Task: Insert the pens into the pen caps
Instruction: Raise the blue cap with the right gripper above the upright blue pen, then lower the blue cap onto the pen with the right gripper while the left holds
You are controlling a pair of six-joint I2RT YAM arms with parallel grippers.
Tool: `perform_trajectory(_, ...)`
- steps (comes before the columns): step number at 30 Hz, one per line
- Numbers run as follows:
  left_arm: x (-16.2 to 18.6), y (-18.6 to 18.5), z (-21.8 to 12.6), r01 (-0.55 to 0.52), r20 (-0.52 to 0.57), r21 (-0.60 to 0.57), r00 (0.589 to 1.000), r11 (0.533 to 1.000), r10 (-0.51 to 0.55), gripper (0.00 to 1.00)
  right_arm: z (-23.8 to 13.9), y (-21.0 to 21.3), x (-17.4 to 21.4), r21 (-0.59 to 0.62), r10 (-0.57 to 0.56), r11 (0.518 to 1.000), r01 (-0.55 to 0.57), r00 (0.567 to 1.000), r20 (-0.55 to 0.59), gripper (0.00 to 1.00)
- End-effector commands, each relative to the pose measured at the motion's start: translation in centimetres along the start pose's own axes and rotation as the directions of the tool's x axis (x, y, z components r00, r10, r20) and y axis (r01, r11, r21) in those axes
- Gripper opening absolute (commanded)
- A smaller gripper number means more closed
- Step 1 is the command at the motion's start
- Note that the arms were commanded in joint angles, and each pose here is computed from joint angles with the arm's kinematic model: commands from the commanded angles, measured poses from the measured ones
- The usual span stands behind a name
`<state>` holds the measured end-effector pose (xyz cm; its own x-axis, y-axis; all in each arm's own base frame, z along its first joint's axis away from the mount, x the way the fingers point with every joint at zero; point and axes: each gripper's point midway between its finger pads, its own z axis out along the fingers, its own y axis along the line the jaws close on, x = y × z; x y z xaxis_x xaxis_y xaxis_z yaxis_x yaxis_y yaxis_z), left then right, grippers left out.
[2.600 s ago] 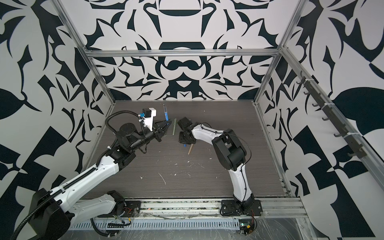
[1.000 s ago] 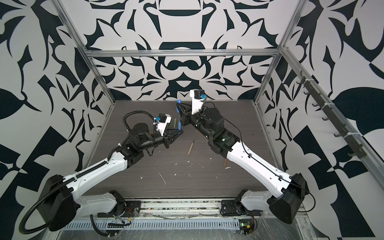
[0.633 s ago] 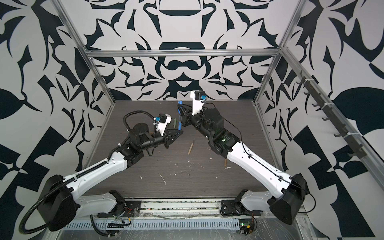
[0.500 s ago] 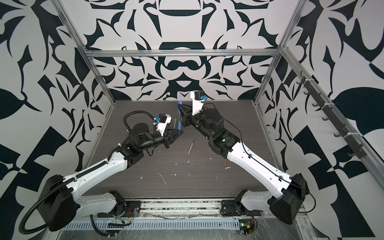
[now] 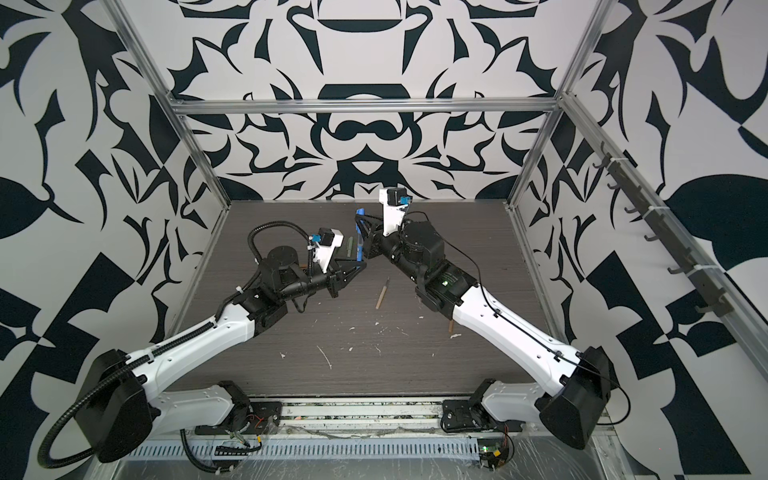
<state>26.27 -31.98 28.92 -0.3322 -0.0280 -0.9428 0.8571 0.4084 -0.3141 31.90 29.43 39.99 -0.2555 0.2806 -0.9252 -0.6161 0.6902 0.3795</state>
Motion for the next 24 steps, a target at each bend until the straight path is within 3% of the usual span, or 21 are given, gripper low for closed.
perform_trajectory(1,-2.8,-0.9,-0.6,-0.020,0.085,0.007,0.996,1.000,0.019,0.04,-1.1,1.0,-0.4,-0.043,0.020,0.999,-0.019,1.000,0.018,0.06)
perform_trajectory(13,-3.8,-1.1,-1.3,-0.025,0.129,-0.001,0.991,1.000,0.025,0.03,-1.5,0.8,1.4,-0.064,0.067,0.996,-0.068,0.998,-0.013,0.06)
perform_trajectory(24,-4.6,-0.9,-2.3,-0.036,0.197,-0.035,0.980,0.999,0.043,0.03,-2.0,1.4,7.4,-0.126,0.070,0.987,-0.098,0.975,-0.210,0.14)
